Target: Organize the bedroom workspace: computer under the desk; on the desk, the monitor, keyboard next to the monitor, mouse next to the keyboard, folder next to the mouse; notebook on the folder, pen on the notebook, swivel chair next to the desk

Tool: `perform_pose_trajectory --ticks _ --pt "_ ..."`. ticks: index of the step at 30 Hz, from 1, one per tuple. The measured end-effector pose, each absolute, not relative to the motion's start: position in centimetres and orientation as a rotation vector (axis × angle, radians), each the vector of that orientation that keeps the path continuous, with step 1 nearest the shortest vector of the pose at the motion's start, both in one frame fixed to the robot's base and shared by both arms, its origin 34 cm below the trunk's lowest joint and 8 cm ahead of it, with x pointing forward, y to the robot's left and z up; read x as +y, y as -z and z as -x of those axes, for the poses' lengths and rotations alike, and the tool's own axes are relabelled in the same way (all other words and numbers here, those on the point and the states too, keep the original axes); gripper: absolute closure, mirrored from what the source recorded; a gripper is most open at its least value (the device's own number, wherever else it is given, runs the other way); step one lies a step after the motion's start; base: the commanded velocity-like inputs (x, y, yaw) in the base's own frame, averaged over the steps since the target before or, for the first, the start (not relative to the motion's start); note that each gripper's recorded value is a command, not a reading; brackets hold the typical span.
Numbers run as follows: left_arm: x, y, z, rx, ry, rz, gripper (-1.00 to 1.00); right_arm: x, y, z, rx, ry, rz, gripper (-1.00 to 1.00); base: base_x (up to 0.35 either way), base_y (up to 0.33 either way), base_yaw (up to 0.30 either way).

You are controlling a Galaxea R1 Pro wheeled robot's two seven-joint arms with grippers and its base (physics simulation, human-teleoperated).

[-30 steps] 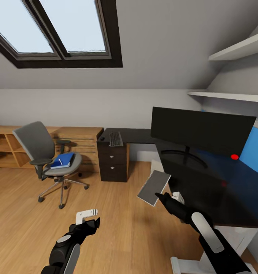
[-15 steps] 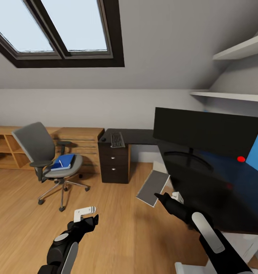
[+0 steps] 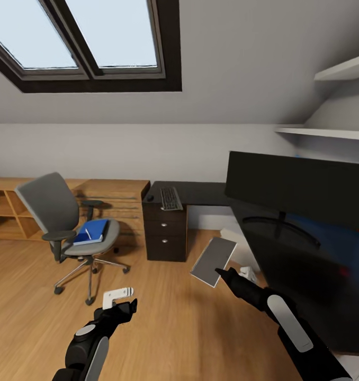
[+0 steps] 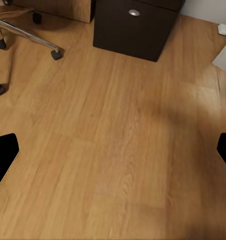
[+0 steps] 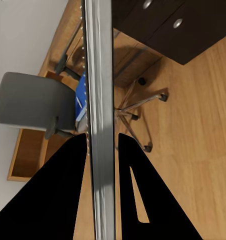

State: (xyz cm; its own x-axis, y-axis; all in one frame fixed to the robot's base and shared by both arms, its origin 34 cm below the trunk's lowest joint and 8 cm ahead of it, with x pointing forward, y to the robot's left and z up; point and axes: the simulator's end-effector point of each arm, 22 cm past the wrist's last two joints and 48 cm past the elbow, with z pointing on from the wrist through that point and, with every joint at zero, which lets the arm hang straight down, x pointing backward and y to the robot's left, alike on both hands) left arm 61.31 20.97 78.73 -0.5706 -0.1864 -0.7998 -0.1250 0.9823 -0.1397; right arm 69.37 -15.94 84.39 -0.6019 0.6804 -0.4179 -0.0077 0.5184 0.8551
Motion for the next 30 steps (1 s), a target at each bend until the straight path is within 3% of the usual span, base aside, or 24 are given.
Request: perform_pose_trajectory --ticks 30 --pt "20.95 -78.67 -61.31 2.185 0.082 0.215 -1.00 -16.15 -83.62 -69.28 1.992 -1.112 -0.560 1.00 0.310 0.138 0.000"
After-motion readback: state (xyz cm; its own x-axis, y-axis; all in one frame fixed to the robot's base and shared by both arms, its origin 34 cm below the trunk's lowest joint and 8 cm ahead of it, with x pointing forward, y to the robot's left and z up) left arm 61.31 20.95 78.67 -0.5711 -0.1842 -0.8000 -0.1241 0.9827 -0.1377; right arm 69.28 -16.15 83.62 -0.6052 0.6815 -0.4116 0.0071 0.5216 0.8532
